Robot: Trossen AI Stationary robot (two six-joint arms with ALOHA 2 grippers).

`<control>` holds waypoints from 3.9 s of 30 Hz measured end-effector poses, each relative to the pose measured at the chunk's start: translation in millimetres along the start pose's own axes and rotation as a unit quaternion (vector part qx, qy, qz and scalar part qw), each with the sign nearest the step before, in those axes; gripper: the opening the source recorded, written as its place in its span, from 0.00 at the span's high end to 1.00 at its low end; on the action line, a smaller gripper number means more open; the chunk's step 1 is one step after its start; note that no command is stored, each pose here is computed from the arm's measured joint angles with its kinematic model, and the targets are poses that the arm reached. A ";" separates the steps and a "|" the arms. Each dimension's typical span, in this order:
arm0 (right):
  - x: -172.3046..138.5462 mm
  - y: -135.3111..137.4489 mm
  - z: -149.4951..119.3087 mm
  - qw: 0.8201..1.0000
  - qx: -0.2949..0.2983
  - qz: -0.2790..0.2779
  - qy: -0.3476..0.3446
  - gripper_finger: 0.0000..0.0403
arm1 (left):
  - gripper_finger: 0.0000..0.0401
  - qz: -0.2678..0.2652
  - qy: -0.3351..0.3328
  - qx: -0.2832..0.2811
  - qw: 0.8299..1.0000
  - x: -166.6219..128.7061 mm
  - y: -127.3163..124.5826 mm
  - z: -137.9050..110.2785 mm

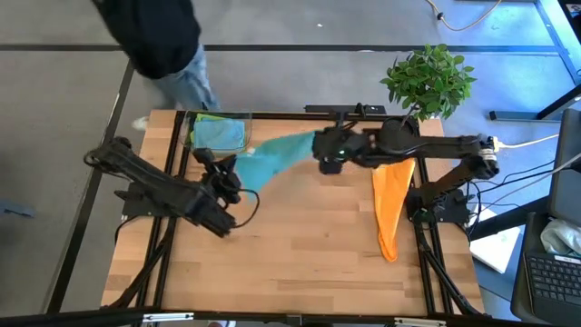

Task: Fold microfiber towels
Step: Fold the blue microfiber cloth

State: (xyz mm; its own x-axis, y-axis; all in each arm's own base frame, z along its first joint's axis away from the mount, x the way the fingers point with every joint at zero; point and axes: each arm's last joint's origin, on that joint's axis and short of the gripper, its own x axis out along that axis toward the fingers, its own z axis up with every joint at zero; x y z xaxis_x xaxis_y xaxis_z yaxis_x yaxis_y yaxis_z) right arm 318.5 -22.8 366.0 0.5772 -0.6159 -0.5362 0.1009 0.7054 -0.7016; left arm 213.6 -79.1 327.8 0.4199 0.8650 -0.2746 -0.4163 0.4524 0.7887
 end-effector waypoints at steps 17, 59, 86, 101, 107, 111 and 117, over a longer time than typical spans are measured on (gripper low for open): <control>17.8 110.2 -93.4 0.878 0.079 0.438 0.176 0.99 | 1.00 -0.341 0.036 -0.184 0.921 -24.3 -127.2 -22.4; 22.3 148.1 -96.4 0.940 0.001 0.324 0.104 0.99 | 1.00 -0.338 0.081 -0.105 0.932 -30.0 -175.3 -41.9; 66.0 128.0 -115.3 0.956 0.040 0.279 0.083 0.99 | 1.00 -0.276 0.155 -0.123 0.941 15.9 -171.9 -55.6; 92.1 150.1 -123.9 0.948 0.012 0.290 0.131 0.99 | 1.00 -0.253 0.161 -0.140 0.944 30.9 -173.2 -63.3; 95.7 150.3 -125.7 0.957 0.001 0.250 0.147 0.99 | 1.00 -0.246 0.166 -0.148 0.943 36.6 -171.9 -62.1; 95.8 150.0 -126.2 0.957 0.001 0.248 0.149 0.99 | 0.99 -0.245 0.168 -0.152 0.943 39.0 -171.5 -61.4; 96.0 149.1 -127.2 0.960 0.006 0.232 0.159 0.99 | 0.88 -0.247 0.172 -0.150 0.942 39.5 -171.5 -61.9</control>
State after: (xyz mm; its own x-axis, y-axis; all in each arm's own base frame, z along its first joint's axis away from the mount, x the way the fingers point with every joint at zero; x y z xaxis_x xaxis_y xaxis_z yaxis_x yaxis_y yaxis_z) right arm 285.9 -21.4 150.3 0.2864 -0.3099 -0.9066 -0.0963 0.9321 -0.3491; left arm 251.7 -109.1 147.6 0.3567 0.5286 -0.7703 -0.4701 0.8141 0.3409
